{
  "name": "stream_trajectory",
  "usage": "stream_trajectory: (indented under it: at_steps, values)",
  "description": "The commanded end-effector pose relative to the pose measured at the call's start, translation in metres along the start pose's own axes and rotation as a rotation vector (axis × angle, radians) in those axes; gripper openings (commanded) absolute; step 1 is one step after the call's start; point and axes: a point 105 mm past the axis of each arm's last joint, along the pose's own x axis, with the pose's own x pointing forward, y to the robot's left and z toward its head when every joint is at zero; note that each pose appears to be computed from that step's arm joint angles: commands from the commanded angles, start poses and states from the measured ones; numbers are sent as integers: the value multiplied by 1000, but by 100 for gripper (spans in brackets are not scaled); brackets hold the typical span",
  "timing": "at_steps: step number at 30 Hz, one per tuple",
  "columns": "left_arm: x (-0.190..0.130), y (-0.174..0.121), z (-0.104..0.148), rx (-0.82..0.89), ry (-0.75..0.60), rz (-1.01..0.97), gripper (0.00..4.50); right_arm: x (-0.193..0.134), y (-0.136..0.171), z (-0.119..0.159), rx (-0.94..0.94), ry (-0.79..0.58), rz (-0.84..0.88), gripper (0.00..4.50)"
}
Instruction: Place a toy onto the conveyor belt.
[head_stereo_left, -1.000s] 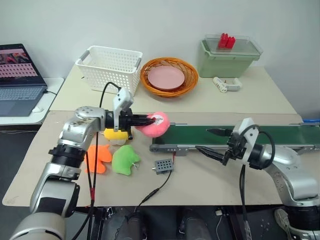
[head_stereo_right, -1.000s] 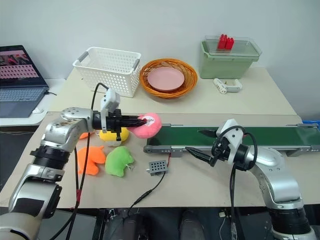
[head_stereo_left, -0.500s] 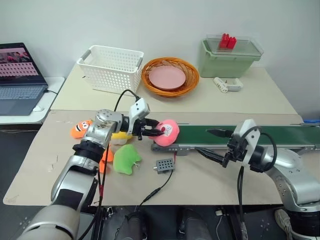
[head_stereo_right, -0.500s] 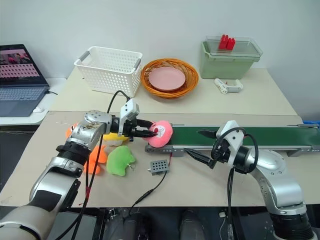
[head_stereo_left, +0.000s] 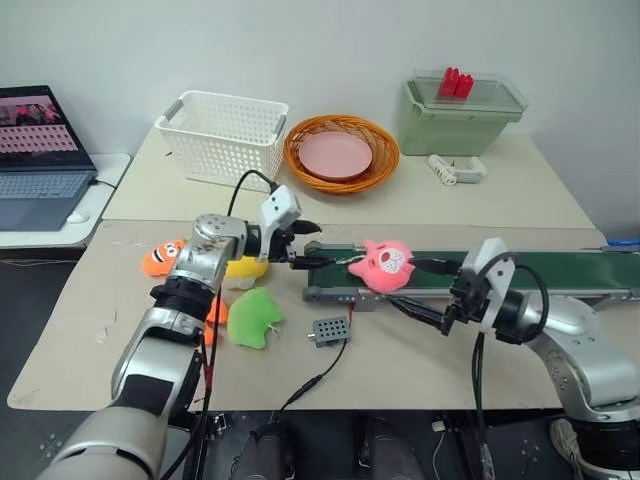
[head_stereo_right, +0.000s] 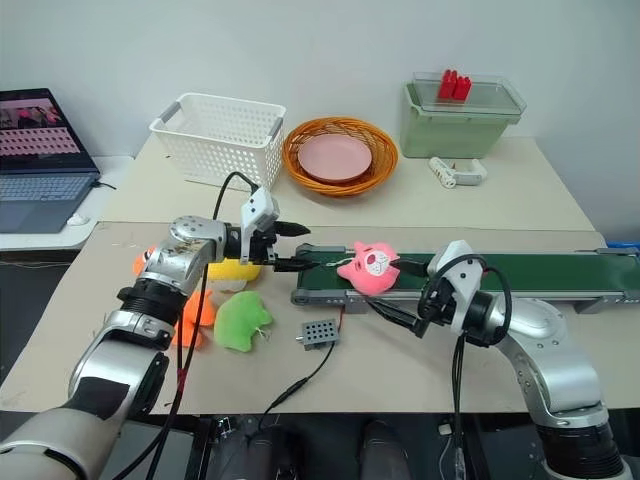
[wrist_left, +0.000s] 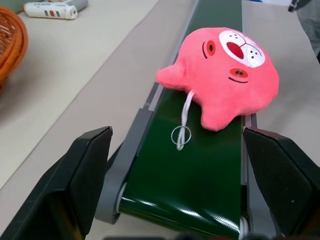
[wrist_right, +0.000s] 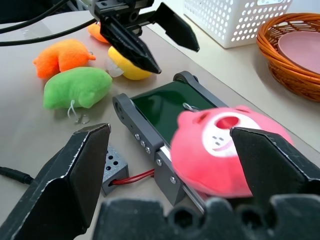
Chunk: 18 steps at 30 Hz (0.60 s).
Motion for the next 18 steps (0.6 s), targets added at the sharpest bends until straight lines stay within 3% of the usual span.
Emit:
stream_trajectory:
  at_steps: [1, 8, 12, 18]
  values:
    - [-12, 16, 40, 24, -140, 93, 443, 1, -3, 10, -20, -35, -12, 450]
    - [-66, 52, 59, -32, -290, 419, 443, 1, -2, 7, -12, -30, -6, 450]
    - [-140, 73, 59, -69, -375, 773, 443, 2, -3, 6, -10, -26, 4, 450]
    - [-235, 47, 23, -175, -436, 1207, 443, 11, 0, 7, -15, -31, 26, 450]
